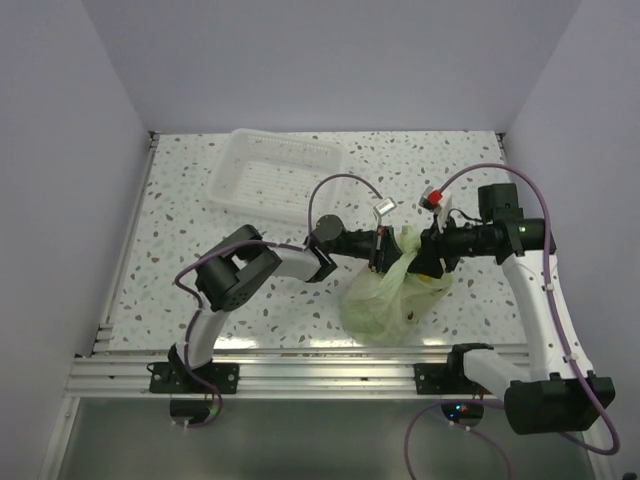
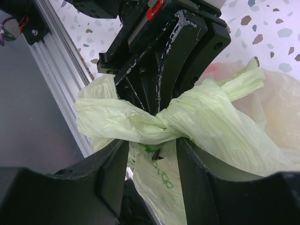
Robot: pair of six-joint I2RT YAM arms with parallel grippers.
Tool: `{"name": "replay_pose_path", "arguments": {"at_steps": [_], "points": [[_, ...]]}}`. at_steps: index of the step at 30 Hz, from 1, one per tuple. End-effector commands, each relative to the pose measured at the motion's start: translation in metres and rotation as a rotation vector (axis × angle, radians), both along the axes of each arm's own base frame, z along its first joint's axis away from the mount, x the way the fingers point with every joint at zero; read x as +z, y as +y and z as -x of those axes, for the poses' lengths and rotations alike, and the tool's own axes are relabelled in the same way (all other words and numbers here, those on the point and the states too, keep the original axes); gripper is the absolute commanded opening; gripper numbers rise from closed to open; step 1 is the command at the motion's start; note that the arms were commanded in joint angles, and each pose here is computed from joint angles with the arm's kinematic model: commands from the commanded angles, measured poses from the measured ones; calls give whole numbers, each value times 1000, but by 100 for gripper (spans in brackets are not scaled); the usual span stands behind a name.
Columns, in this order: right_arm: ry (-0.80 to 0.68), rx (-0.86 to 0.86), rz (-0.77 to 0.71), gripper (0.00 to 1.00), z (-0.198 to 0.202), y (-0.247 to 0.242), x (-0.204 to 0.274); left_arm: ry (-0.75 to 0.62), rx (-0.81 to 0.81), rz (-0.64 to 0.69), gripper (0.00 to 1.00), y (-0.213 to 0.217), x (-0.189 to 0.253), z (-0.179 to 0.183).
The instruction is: Place the fake fruits into the plastic bag and tie a complex knot
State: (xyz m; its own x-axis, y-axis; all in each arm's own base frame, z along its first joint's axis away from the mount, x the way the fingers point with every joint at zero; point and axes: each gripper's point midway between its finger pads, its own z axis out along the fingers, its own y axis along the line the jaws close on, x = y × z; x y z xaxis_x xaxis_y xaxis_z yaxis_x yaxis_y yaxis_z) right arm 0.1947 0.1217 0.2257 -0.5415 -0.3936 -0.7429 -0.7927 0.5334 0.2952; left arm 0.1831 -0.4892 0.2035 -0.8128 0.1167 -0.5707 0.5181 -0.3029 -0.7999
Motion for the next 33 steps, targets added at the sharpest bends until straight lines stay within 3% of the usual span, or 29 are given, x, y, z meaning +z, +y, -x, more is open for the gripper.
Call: {"name": "replay_pose_path", "arguments": {"at_steps": [1,8,16,21,22,23,27,33], "points": [[-31,-15,13,50,-9,-1,0,-87,-24,164,0,4,35,10],[-37,88,65,50,10,-6,-5,-87,-25,183,0,5,38,11],[-106,163,20,43,29,1,35,-87,-14,180,0,6,38,6],[-109,223,121,44,41,-13,33,-86,-5,179,0,8,38,3],[-70,231,151,41,47,-18,28,-84,-4,179,0,8,38,3],[-69,227,176,30,45,-22,27,-84,-3,180,0,8,38,3],[-22,215,264,8,46,-36,6,-83,-4,179,0,8,38,3],[31,220,295,1,51,-42,-8,-84,-4,180,0,8,39,2]]}}
